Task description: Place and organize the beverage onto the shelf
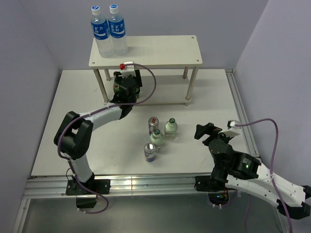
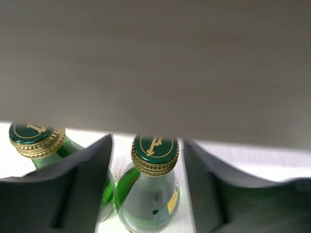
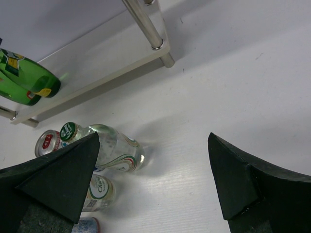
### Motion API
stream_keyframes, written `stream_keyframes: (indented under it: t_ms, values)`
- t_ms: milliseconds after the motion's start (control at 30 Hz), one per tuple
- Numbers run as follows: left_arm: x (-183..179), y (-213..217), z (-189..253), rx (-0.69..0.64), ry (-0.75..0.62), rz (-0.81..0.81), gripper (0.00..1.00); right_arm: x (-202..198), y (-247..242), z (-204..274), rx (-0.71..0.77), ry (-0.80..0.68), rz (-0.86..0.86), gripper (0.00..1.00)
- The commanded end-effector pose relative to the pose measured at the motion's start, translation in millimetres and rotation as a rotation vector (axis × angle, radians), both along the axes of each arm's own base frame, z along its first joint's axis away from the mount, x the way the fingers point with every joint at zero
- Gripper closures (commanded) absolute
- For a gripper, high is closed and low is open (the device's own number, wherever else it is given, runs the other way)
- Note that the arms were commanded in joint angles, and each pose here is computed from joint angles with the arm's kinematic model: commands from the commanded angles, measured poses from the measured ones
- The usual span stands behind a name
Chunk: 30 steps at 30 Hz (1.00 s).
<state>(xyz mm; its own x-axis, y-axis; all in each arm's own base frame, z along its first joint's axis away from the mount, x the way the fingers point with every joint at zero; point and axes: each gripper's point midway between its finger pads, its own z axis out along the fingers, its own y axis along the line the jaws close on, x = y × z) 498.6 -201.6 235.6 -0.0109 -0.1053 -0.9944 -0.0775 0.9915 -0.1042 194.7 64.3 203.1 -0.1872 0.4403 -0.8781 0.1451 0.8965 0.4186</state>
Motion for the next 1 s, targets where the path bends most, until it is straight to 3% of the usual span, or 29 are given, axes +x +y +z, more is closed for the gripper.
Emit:
stream_keyframes:
  t_ms: [0, 233, 300, 333, 567, 733, 967]
  values:
    - [7, -4, 21, -0.033, -0.045, -0.01, 0.32, 1, 0, 5, 0.02, -0.022, -0.01, 0.0]
    - [-7, -6, 26, -0.023, -0.038, -0.016, 0.18, 1, -1, 5, 0.026, -0.026, -0.009, 0.0]
    - [-19, -15, 28, 0.008, -0.025, -0.034, 0.03, 1, -1, 5, 0.027, -0.025, -0.009, 0.01]
    - [-26, -17, 39, 0.006, -0.034, -0.041, 0.01, 1, -1, 5, 0.027, -0.026, -0.01, 0.0]
    - [-92, -29, 66, -0.019, 0.002, -0.086, 0.01, 0, -2, 6, 0.036, -0.031, -0.011, 0.01]
    - [-163, -30, 83, -0.066, 0.04, -0.16, 0.01, 1, 0, 6, 0.028, -0.03, -0.003, 0.01]
    - [-275, -48, 28, -0.061, 0.221, -0.376, 0.01, 2, 4, 4, 0.01, -0.02, 0.006, 0.0]
